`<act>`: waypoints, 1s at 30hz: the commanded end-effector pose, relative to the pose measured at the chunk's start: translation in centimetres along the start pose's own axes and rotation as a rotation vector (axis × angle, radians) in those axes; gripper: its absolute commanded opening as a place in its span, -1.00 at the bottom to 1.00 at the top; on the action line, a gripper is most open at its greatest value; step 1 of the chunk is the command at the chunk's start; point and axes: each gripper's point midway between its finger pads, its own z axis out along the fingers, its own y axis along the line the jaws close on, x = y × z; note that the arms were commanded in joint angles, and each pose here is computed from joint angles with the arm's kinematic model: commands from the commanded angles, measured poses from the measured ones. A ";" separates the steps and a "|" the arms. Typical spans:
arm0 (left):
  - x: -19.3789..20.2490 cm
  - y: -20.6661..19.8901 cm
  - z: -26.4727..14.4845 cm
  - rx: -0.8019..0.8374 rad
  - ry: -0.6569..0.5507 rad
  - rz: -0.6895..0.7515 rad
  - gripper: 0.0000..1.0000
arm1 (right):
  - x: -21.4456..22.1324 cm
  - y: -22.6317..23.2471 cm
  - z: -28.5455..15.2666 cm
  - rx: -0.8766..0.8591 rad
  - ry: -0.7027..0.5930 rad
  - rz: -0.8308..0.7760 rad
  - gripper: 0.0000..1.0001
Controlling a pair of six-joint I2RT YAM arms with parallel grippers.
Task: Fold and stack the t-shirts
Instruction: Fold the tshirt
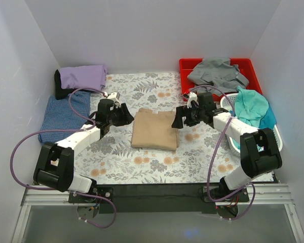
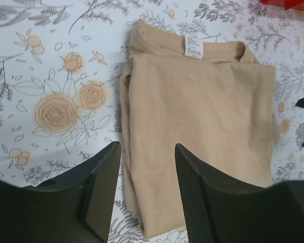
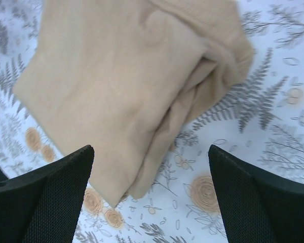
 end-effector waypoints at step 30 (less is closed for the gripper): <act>5.3 -0.5 2.0 0.108 0.143 -0.123 -0.08 | -0.7 3.7 4.3 -0.255 0.018 0.030 0.82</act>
